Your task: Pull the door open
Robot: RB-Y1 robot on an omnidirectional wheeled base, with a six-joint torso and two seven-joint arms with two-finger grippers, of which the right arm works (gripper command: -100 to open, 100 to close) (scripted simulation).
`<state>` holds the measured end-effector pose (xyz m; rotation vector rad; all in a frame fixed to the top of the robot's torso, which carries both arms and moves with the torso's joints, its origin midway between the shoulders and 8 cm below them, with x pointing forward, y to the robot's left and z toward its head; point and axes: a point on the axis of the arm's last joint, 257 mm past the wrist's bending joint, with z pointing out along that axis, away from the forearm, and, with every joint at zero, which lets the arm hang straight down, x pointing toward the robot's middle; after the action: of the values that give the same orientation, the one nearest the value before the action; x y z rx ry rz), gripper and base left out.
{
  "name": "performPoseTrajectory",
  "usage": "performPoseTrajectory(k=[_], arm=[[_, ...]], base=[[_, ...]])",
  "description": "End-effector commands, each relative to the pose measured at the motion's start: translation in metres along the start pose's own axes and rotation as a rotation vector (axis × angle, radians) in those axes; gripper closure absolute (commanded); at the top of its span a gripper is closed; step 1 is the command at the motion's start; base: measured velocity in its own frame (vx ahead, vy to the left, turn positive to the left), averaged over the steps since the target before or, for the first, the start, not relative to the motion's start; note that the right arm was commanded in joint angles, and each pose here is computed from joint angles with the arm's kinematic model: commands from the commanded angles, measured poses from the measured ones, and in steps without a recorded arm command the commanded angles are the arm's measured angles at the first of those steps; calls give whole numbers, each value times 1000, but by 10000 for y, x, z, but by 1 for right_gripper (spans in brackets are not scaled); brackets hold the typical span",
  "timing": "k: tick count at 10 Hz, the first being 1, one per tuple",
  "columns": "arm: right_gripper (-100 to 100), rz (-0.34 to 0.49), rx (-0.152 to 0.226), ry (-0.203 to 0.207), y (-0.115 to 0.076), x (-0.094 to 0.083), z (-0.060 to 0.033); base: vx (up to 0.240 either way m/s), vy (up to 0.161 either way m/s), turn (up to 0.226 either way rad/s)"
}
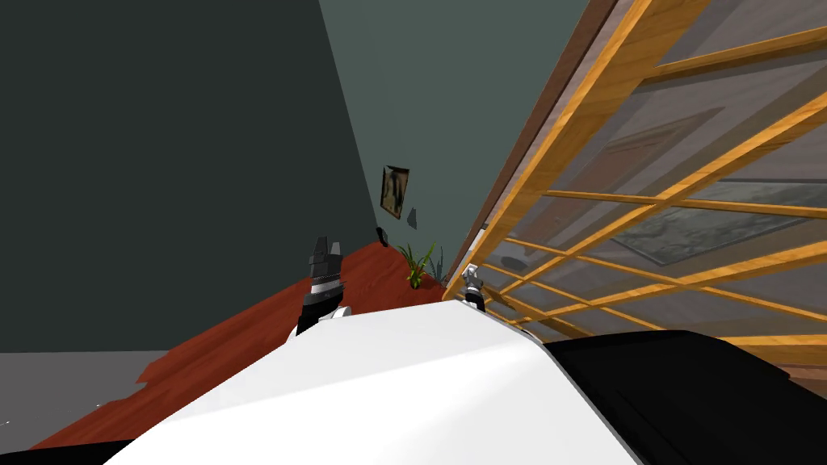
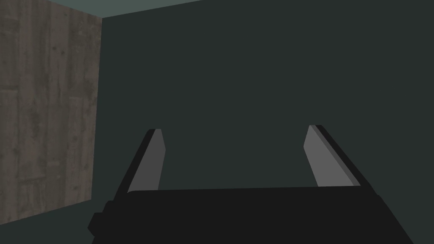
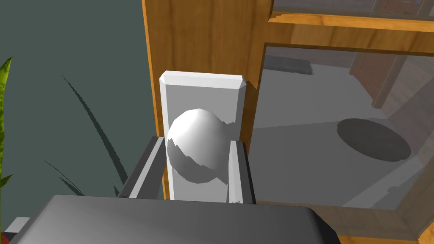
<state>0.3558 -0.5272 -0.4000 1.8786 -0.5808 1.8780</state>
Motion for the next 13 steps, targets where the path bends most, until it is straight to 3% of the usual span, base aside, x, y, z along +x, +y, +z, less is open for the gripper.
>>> performPoseTrajectory(k=[1,2,3,7,13], arm=[[100,0,0,0,0,0,0],[100,2,31,3,-94,11,-1],[-100,2,3,4,-2,18,-10],[-100,2,-15,1,75,11,-29],[-100,1,40,8,-251,-1,-66]], base=[[78,-43,17],[-145,-3,65],[-152,99,-68],[-92,199,-74],[147,-100,-92]])
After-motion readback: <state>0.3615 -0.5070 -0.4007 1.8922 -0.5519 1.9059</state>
